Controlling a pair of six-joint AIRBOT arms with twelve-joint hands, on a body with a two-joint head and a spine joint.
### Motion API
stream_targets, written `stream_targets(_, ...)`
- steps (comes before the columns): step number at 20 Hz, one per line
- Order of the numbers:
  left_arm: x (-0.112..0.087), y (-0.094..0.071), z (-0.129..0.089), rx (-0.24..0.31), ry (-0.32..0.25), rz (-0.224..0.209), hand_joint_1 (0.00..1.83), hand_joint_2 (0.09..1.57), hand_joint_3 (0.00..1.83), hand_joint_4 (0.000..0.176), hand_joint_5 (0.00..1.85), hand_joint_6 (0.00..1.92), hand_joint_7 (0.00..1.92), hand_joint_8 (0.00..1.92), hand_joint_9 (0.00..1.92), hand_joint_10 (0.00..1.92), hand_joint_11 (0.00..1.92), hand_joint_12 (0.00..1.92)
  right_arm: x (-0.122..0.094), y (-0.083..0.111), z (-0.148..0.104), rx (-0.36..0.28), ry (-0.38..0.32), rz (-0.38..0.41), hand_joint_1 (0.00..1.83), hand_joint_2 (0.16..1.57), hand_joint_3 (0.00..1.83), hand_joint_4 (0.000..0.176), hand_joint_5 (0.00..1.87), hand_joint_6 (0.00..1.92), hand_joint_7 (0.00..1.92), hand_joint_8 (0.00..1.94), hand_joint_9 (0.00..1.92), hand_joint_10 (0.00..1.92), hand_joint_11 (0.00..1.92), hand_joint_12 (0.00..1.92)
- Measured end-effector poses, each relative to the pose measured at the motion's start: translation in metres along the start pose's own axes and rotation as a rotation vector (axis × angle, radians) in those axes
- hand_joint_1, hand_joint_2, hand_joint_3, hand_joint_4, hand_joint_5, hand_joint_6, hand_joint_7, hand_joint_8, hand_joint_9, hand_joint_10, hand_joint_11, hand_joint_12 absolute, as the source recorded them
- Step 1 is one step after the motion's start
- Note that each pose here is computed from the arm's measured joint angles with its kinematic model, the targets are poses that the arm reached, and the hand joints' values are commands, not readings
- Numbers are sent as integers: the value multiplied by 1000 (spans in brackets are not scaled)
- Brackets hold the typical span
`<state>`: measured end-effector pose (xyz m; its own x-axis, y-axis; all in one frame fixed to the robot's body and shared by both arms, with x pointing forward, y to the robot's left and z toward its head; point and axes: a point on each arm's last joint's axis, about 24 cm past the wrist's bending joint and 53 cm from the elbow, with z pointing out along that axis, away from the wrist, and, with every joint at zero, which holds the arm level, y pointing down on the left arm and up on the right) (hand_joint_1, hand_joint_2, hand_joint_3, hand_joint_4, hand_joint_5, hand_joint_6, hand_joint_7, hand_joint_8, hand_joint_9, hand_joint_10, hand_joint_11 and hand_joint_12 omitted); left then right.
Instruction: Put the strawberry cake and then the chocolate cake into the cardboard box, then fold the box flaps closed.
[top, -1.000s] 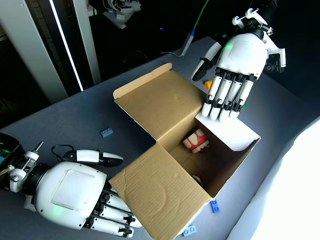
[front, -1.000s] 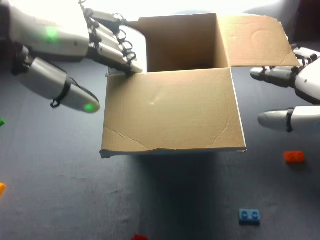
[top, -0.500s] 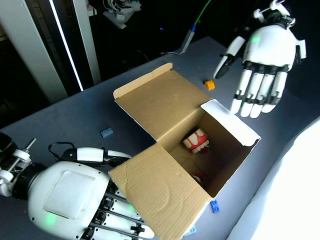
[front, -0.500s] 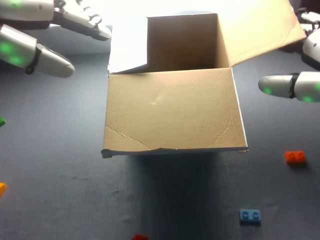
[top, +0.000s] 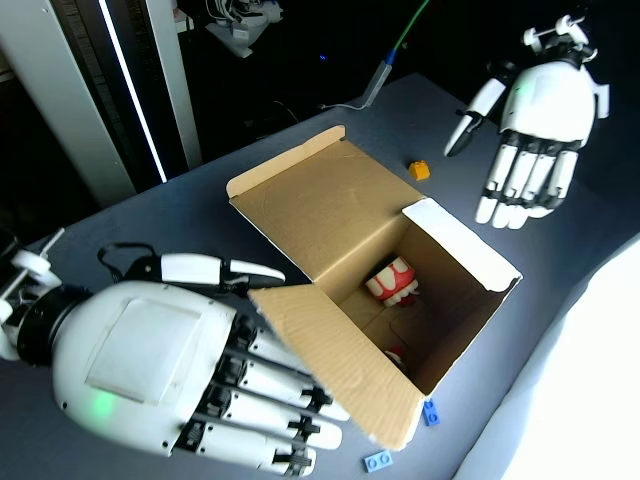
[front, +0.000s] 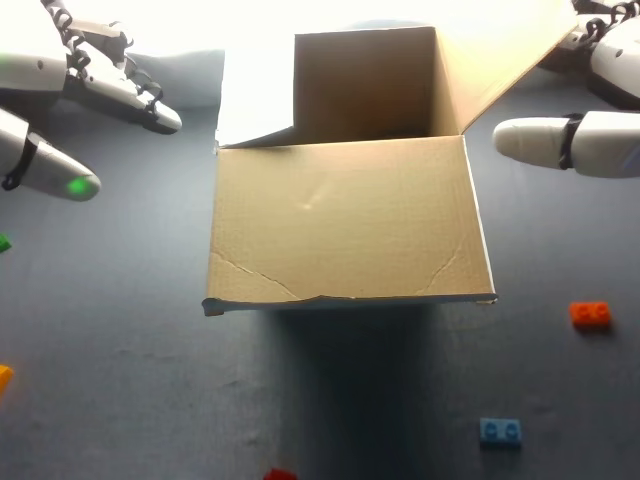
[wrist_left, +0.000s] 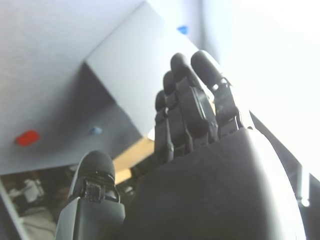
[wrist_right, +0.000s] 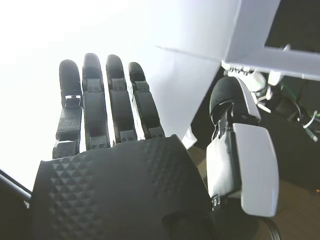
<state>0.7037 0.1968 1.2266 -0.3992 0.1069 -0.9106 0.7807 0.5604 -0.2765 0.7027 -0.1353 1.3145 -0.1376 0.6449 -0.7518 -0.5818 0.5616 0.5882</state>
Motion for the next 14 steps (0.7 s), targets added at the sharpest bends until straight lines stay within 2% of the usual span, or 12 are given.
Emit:
stream_targets(1,3,0,0,4,7,7,0,1267,0,11,285,4,406,3,503,22,65,1355,0,2,0,-3,2,4,0,1168,0,0,266,0,346,2,348,1,0,1013)
stream_targets(2,8,-1,-2,10,20,9,0,1274,1,0,283,2,403,1,513,24,81,1325,2,6,1,-8,5,8,0,1167,0,0,273,3,346,2,352,3,0,1014)
stream_targets(3,15,-2,-4,18,36,7,0,1265,0,4,285,3,411,4,523,27,101,1321,4,10,2,-13,8,19,0,1167,0,0,274,3,345,1,349,1,0,1016)
stream_targets(7,46,-8,-7,53,109,-13,0,1261,0,0,291,2,404,0,533,23,133,1298,8,24,9,-32,22,39,0,1157,0,0,294,4,370,7,394,15,0,1099)
stream_targets(9,58,-23,-8,101,137,6,0,1254,0,0,266,0,389,0,515,14,116,1289,18,29,14,-32,49,34,0,1158,0,0,296,2,388,4,421,15,2,1138)
stream_targets(11,63,-37,-9,145,149,4,0,1253,0,0,263,0,387,0,514,13,114,1288,28,33,18,-31,79,21,0,1157,0,0,298,3,393,4,427,15,2,1145)
stream_targets(13,64,-49,-9,185,143,-5,0,1258,0,0,277,6,419,13,547,27,146,1301,26,36,21,-36,74,24,0,1154,0,0,291,0,371,0,431,15,4,1150)
stream_targets(14,66,-54,-9,201,145,-12,0,1283,4,0,276,3,413,6,526,16,84,1367,26,37,23,-39,72,22,0,1158,0,0,276,0,362,0,425,12,0,1151)
